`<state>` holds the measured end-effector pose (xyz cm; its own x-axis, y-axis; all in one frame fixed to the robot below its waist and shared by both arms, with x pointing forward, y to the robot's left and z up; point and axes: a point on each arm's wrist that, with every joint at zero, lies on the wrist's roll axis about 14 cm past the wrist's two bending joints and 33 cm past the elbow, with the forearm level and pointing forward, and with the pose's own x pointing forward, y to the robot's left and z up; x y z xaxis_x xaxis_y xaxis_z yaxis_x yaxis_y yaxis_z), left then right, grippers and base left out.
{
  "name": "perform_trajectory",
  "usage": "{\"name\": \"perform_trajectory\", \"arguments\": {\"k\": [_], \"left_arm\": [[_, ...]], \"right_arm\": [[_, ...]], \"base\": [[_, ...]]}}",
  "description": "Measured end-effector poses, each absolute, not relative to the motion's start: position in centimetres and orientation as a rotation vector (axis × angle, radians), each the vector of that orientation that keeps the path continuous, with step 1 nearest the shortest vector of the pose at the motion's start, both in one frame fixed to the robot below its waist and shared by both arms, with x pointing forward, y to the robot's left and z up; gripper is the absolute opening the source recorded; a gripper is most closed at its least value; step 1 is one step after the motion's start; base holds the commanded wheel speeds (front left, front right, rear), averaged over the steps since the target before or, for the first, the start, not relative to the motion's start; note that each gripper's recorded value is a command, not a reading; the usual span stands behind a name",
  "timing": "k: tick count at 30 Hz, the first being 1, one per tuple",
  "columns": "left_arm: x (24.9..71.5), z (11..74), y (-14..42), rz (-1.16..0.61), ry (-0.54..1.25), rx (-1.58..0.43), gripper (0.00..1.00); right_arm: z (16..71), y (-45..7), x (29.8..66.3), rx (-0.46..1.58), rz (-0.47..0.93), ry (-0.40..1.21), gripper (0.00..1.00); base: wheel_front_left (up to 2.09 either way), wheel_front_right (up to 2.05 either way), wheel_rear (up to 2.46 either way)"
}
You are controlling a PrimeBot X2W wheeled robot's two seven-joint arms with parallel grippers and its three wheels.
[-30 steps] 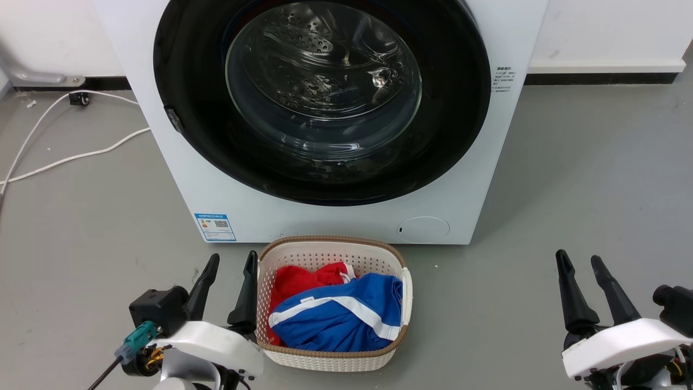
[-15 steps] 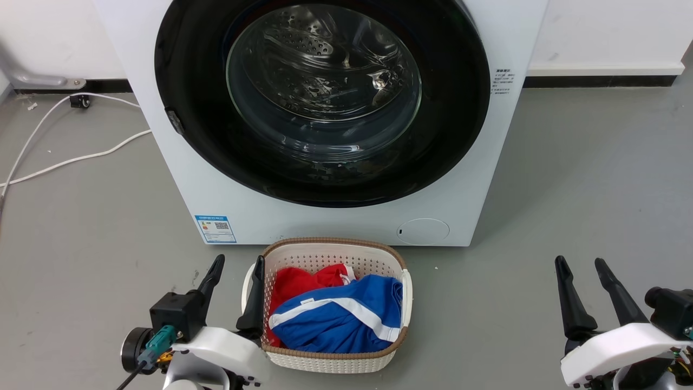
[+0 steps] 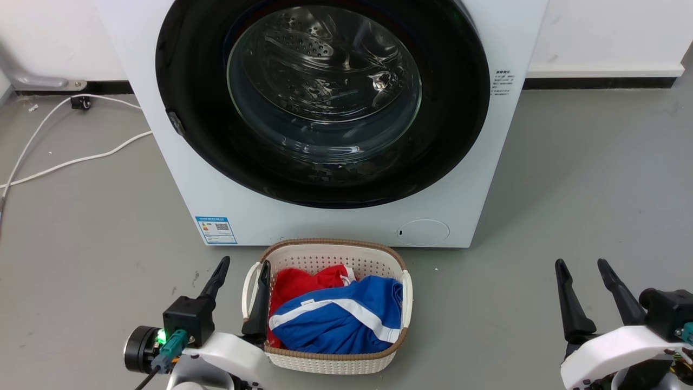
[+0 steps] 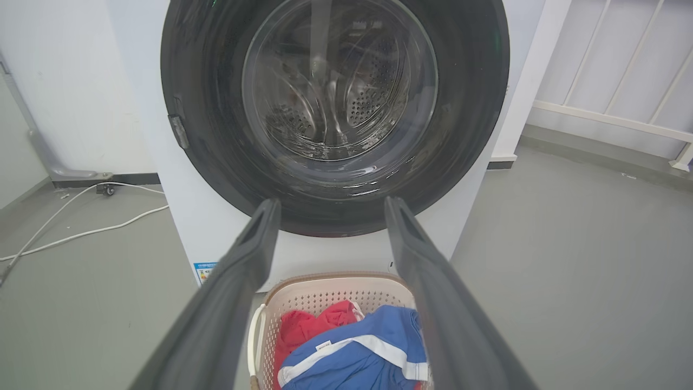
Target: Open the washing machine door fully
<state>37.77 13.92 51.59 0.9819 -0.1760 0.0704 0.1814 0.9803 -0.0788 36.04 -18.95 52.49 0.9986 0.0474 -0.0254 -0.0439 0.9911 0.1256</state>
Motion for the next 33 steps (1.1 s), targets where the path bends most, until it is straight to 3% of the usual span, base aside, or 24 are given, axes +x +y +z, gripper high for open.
{"name": "perform_trajectory", "arguments": {"k": [33], "left_arm": [[37.70,51.24,13.89,-0.179,-0.086,-0.011,1.00]], "right_arm": [[51.55,-19.13,36.17,0.046,0.039,0.040,1.00]], "base": [[0.00,0.00,0.00]]}}
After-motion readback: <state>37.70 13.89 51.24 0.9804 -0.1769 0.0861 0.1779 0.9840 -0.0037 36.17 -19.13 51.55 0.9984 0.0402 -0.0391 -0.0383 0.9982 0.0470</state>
